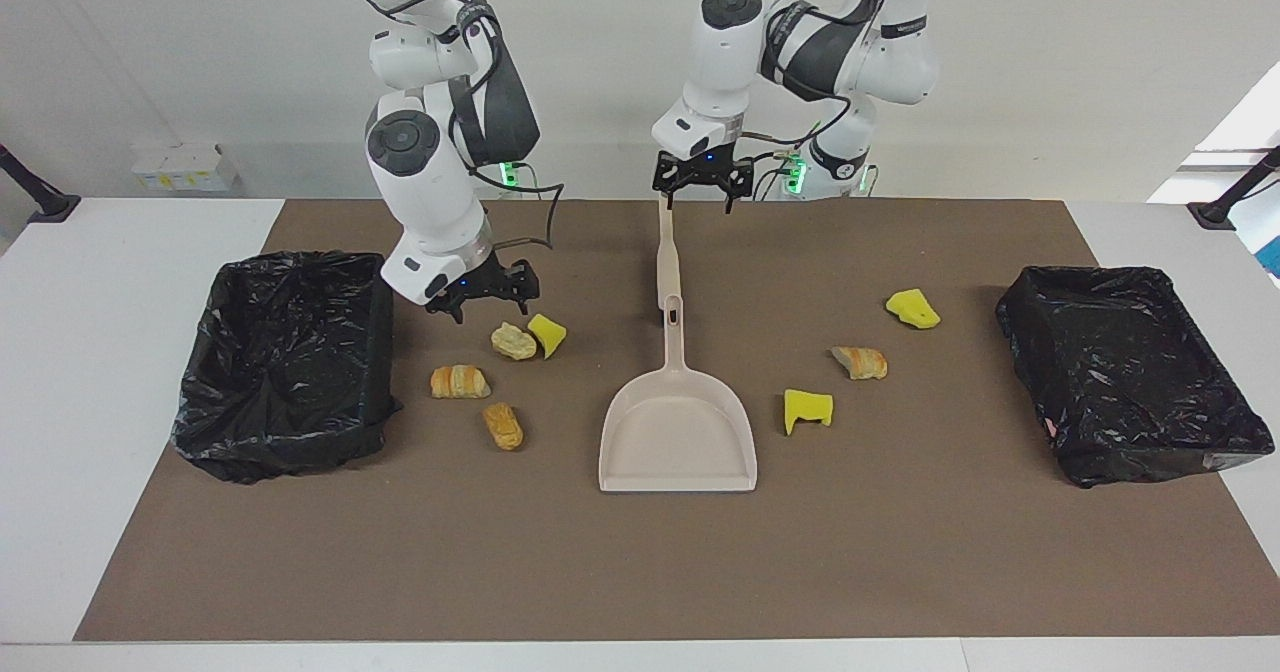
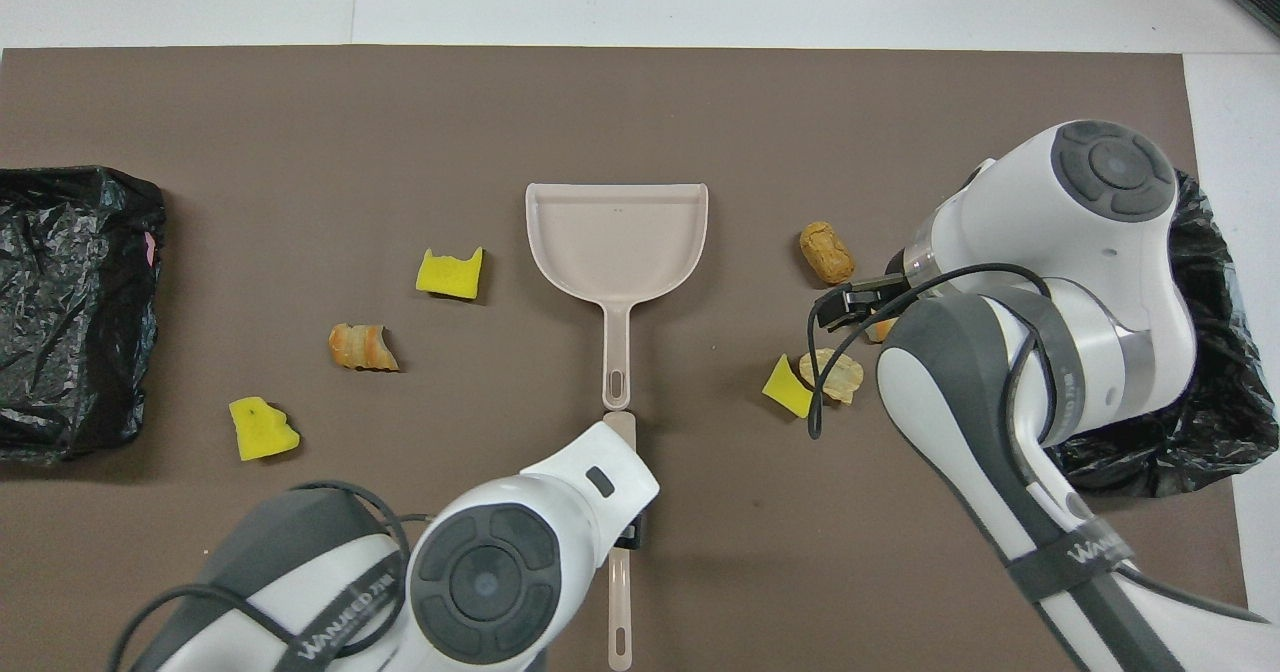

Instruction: Sweep and dump trash in bin

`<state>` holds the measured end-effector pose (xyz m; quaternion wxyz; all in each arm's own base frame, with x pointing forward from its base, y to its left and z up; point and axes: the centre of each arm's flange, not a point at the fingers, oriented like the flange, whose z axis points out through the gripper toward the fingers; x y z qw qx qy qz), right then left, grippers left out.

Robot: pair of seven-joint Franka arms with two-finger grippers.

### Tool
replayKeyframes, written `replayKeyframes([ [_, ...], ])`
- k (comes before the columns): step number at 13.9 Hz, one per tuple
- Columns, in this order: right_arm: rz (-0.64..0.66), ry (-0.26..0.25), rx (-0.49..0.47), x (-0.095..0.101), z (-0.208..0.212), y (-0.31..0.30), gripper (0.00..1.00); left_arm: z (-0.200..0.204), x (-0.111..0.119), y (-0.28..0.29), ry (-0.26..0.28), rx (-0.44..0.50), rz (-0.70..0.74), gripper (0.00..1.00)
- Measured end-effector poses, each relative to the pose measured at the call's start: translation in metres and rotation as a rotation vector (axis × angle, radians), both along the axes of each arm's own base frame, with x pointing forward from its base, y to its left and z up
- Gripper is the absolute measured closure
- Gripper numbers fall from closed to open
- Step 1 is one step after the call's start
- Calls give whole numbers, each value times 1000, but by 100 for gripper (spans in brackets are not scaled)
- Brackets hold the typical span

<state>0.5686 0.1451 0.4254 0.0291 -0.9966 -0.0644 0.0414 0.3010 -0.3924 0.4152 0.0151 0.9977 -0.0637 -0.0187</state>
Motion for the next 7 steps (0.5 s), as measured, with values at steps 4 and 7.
replayKeyframes([
  [4, 29, -36, 8, -4, -7, 19, 0, -52, -38, -8, 32, 43, -24, 0],
  [7, 27, -36, 8, -3, -7, 18, 0, -53, -37, -6, 35, 46, -20, 0],
])
